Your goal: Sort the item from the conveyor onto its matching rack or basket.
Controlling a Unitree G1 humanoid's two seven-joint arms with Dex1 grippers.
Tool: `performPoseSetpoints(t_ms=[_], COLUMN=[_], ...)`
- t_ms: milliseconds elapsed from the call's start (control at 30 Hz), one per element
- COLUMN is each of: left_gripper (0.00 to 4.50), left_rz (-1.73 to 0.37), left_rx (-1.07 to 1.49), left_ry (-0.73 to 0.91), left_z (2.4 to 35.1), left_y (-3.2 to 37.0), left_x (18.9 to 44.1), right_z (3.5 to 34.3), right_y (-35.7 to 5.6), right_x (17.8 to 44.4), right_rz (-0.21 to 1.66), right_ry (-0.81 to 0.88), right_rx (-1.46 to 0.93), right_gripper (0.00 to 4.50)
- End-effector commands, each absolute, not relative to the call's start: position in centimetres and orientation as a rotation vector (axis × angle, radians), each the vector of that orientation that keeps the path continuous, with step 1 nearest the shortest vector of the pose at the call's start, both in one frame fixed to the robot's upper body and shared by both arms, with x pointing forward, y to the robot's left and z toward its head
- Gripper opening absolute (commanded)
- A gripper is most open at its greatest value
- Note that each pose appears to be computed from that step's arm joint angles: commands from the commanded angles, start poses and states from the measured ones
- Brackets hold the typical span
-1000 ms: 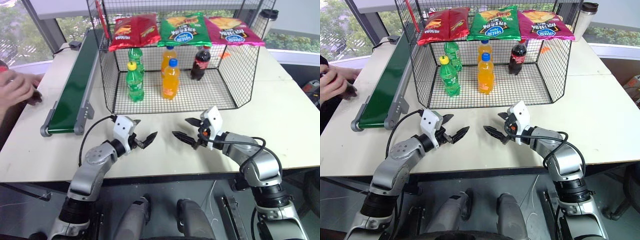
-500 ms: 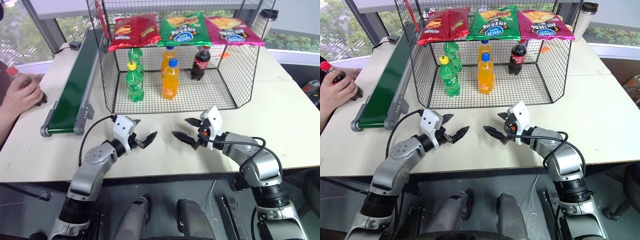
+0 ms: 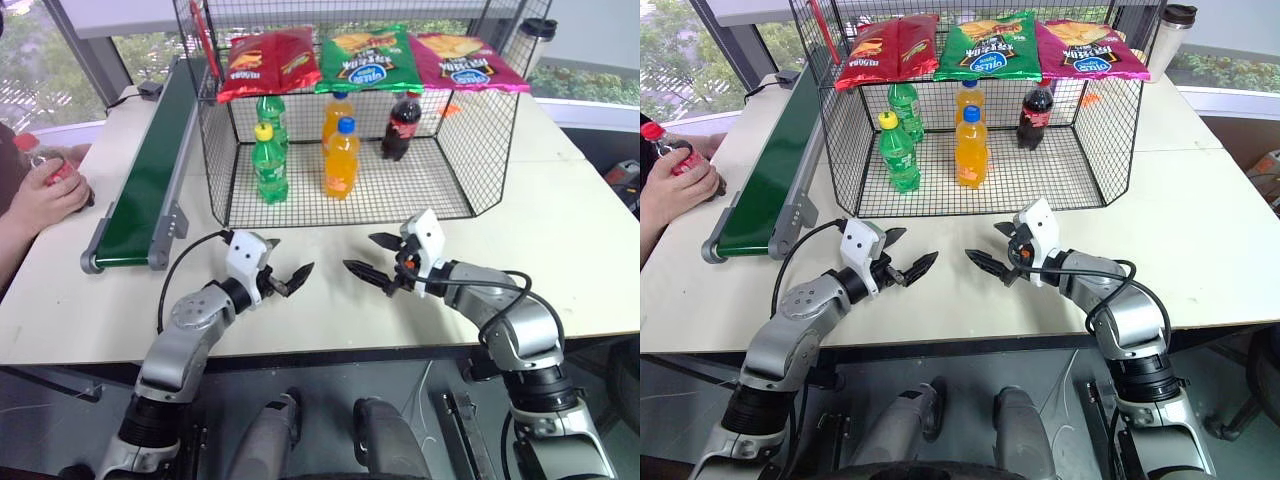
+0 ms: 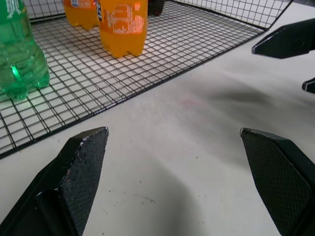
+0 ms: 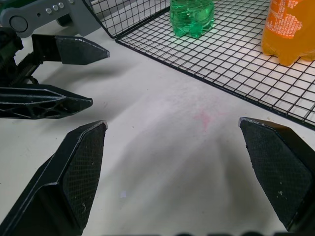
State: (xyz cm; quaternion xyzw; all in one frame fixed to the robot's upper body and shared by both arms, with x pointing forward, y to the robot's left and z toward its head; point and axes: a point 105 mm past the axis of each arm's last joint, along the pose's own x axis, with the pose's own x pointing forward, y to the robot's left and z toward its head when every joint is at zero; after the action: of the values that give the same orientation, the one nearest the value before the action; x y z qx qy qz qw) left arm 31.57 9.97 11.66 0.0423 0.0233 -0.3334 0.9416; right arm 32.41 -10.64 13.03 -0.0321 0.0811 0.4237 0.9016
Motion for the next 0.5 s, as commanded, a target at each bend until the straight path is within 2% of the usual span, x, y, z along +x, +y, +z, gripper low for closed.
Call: performPoseSetpoints(t_ms=[33,500], left_gripper=[4.5,4.5], left_rz=[-0.684,-0.681], left_rx=[0.1,0.1], left_ry=[0.0,-0.003], left_z=[12.95,12.91], left_y=[9.84,9.74], left_x=[31.43,31.49], right_z=[14.57,14.57], right_y=[-10.23,-10.2], right_x=[32.32,32.26], right_rz=[0.899,0.898], right_ry=[0.104,0.104], right_rx=[-0.088,-0.081], right_gripper=[4.44,4.44])
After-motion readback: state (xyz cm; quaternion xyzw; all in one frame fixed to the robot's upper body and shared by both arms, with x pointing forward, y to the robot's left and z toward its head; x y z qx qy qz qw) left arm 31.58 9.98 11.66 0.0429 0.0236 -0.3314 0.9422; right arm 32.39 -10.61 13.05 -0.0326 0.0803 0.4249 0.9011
